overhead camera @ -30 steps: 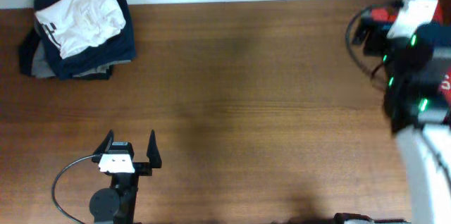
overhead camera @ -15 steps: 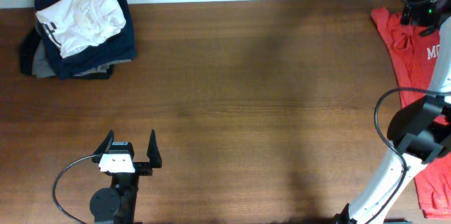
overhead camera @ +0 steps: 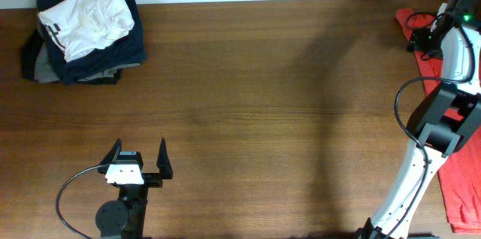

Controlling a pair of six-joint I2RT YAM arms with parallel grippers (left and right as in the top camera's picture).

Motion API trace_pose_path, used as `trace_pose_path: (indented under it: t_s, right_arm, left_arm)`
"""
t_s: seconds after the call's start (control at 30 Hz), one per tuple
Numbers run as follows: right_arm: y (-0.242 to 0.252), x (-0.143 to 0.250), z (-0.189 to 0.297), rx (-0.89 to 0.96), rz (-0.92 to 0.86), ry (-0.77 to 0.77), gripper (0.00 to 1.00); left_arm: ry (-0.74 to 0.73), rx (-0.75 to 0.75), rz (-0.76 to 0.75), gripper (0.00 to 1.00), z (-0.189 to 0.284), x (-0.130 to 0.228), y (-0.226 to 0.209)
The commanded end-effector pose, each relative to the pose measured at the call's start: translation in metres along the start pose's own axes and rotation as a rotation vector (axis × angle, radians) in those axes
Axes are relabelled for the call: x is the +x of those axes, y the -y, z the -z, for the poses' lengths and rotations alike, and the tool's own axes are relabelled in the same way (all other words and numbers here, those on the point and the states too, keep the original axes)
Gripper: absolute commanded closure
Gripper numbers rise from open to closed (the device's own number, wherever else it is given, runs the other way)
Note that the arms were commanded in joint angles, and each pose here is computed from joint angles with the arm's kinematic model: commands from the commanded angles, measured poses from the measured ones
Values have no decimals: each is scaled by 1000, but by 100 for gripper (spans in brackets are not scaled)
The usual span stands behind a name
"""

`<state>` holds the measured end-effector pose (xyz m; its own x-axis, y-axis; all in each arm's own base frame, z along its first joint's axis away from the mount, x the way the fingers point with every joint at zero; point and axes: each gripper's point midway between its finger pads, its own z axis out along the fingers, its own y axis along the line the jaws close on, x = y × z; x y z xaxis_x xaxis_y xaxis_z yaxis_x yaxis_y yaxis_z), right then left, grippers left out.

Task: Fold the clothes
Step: 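Grasp the red t-shirt with the right gripper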

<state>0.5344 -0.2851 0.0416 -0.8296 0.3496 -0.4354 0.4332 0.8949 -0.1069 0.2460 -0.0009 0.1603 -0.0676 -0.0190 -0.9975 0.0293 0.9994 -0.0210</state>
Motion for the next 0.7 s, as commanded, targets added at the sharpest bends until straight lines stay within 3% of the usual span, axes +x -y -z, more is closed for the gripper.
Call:
trace_pose_path:
  t_s: [0.0, 0.17, 0.5, 0.57, 0.67]
  right_arm:
    - [19, 9, -12, 23, -42, -21, 19]
    - [8, 10, -17, -30, -41, -15, 28]
    - [2, 8, -35, -48, -66, 7, 28]
    - [2, 2, -34, -48, -66, 28, 46]
    - [2, -1, -33, -47, -71, 42, 59]
  left_arm:
    - [-2, 3, -5, 1, 0, 2, 1]
    - [-2, 3, -5, 1, 0, 2, 1]
    - [-2, 3, -5, 1, 0, 2, 1]
    - [-2, 3, -5, 1, 0, 2, 1]
    - [-2, 3, -5, 1, 0, 2, 1]
